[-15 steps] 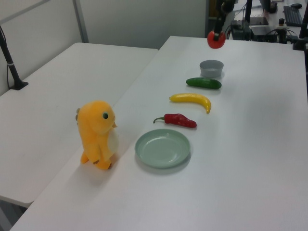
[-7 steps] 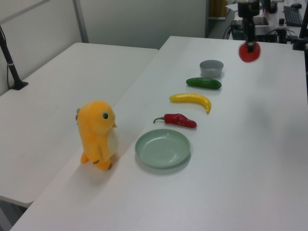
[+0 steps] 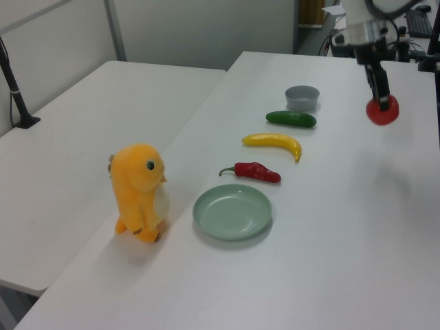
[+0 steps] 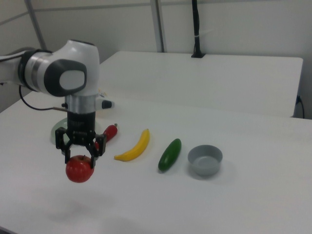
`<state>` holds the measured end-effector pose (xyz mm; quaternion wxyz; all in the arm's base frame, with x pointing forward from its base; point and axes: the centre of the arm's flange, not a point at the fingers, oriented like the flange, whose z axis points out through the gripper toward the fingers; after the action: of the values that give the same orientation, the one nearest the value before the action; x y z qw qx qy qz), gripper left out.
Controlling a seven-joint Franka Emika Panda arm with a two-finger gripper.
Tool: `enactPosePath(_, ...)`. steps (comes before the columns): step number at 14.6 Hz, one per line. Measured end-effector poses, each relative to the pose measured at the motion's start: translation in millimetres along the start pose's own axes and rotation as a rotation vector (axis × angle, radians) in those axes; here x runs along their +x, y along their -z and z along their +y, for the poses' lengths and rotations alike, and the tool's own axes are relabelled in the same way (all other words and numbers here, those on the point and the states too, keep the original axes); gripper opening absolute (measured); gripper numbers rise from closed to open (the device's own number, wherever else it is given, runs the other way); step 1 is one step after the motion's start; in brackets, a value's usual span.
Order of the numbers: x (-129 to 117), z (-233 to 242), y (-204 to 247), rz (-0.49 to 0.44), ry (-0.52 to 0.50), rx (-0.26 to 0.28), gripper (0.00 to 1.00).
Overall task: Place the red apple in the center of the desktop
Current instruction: 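Carry the apple toward the open table area and lower it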
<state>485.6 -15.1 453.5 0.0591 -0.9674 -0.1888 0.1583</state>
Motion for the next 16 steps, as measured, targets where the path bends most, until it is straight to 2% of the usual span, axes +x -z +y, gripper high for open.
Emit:
enactPosePath(2, 3.3, 3.2, -24.7, 0.011, -0.002, -0.011, 0.79)
enactPosePath(5, 10.9, 10.9, -53.6, 0.081, -0.032, -0.065, 0.79)
enactPosePath(8, 18.5, 16.8, -72.3, 0.183, -0.075, -0.131, 0.79)
enactPosePath(11, 23.9, 20.1, -82.9, 0.284, -0.076, -0.186, 0.79)
enactPosePath(16, 23.3, 22.2, -102.1, 0.335, -0.087, -0.206, 0.79)
